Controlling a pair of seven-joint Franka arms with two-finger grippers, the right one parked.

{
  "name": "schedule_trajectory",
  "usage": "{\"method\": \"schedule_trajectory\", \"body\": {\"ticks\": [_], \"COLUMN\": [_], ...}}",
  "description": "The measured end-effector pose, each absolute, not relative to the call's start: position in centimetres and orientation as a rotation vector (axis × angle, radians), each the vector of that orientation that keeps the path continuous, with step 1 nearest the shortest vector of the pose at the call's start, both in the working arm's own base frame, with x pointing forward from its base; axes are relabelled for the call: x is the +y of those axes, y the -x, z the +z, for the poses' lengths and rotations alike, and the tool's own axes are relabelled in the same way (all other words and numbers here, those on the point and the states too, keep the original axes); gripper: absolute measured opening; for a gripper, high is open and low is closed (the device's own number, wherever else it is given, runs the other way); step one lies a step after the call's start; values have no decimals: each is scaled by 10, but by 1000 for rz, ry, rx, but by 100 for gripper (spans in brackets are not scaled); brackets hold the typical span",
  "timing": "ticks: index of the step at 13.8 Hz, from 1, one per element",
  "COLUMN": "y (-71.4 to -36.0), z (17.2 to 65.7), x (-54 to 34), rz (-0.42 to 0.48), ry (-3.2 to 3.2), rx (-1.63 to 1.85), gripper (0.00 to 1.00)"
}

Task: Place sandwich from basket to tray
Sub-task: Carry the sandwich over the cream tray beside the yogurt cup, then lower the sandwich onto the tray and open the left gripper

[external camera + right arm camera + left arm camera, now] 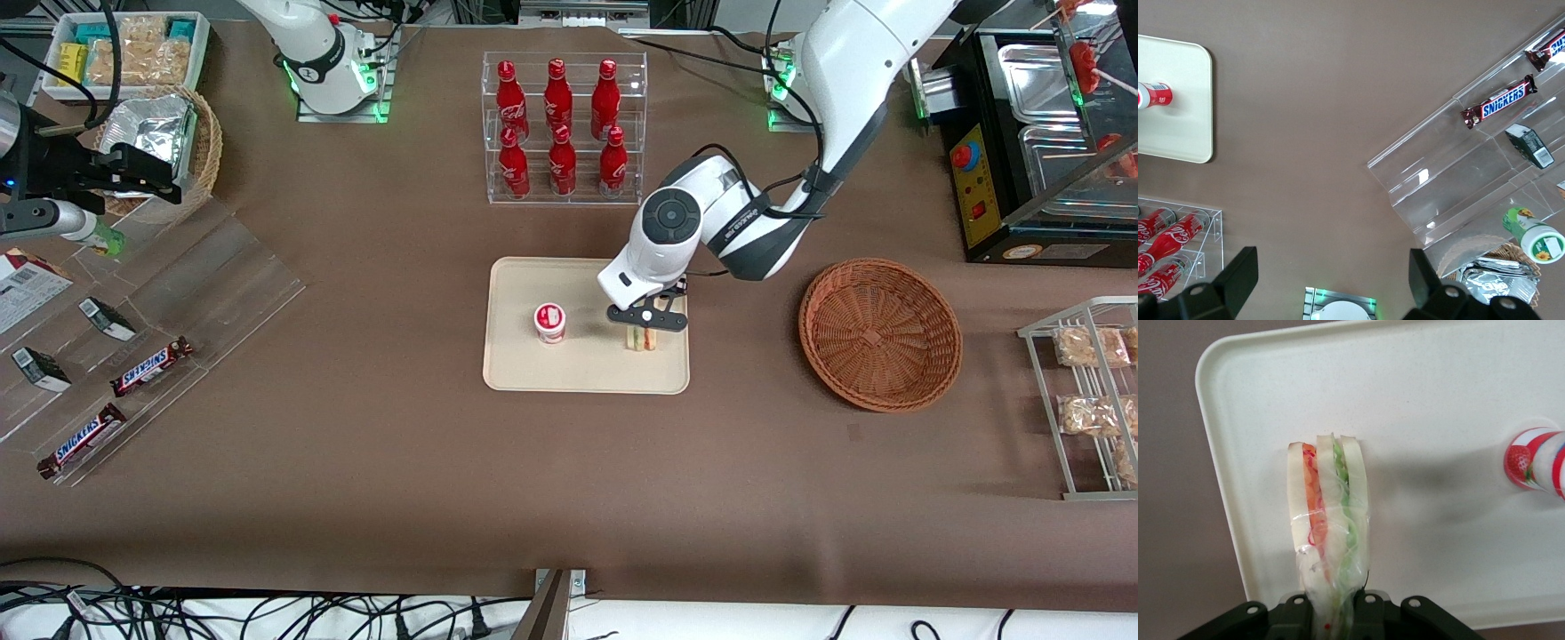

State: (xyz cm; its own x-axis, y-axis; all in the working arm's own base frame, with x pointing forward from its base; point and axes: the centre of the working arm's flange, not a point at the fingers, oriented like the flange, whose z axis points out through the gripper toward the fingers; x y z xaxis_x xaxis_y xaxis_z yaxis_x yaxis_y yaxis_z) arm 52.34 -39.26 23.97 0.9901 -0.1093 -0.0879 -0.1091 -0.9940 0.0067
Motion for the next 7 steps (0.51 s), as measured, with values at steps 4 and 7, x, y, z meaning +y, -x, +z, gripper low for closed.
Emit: {"method": "schedule_trajectory", "body": {"ticks": [4,7], "y": [-519,-520], "z": [221,223], "x": [-399,-399], "rz": [-151,-144], "ry": [-3127,-3125], "rx": [-155,-150], "gripper": [41,69]}}
